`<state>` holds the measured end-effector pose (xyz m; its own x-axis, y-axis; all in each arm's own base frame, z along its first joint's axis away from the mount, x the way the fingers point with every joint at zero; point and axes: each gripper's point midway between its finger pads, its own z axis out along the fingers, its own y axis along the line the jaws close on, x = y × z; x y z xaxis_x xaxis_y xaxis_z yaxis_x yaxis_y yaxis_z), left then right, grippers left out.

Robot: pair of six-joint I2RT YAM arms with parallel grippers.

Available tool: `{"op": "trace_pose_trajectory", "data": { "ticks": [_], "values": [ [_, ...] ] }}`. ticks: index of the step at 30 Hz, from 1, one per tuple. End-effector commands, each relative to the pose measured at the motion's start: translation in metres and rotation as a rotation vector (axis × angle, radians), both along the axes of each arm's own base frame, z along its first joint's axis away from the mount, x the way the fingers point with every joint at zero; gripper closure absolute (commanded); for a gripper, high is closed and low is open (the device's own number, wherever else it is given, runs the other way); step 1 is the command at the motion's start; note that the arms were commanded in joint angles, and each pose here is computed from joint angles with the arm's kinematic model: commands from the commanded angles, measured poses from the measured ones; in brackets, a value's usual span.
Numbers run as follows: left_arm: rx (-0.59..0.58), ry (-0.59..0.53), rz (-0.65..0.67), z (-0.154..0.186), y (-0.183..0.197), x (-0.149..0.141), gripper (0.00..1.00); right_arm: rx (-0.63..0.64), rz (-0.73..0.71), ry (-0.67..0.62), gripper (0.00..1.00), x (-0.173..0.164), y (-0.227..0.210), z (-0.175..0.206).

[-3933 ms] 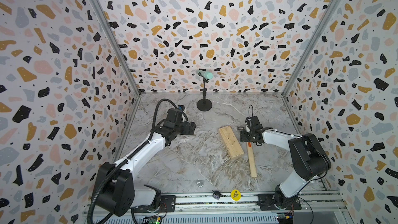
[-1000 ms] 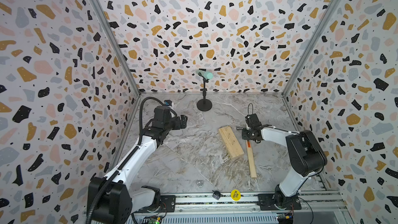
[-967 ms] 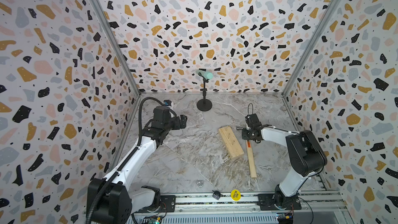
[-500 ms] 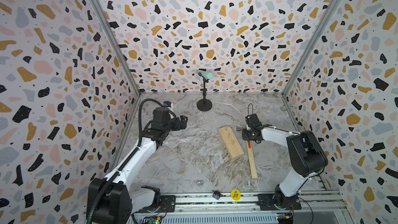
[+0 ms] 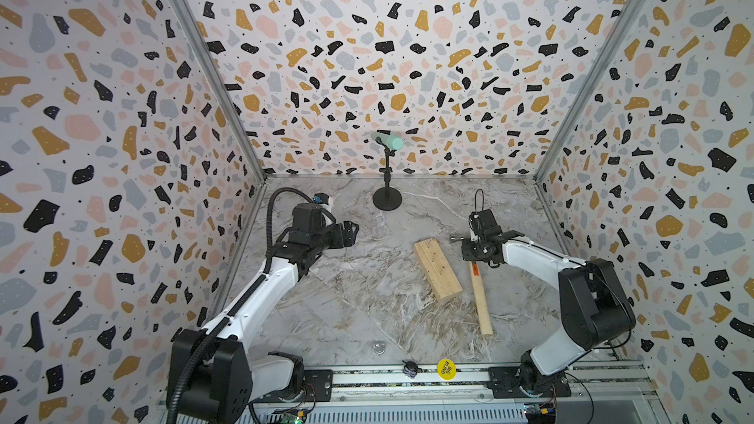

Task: Use a claw hammer to pull out a nail
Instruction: Pick up the hammer at the center of the board.

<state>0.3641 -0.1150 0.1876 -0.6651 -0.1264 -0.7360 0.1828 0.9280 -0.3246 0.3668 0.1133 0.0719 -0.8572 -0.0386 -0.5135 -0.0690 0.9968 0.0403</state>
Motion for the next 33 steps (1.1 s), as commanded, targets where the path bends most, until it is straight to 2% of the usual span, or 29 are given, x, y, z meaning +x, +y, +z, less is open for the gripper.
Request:
{"op": "trace_pose_trajectory", "data": {
  "ticks": [1,8,20,33],
  "values": [
    [-0.039,-0.058,-0.025,0.022,-0.006,0.005,0.08,0.062,0.026,-0.166,1.0,0.02,0.012,0.065],
    [-0.097,-0.077,-0.075,0.03,-0.017,0.002,0.1,0.172,0.102,-0.218,1.0,0.016,0.031,0.103],
    [-0.254,-0.137,-0.212,0.055,-0.045,-0.009,0.11,0.435,0.324,-0.296,1.0,-0.002,0.081,0.166],
    [-0.404,-0.178,-0.339,0.079,-0.068,-0.021,0.11,0.797,0.678,-0.339,1.0,-0.049,0.136,0.228]
  ]
}}
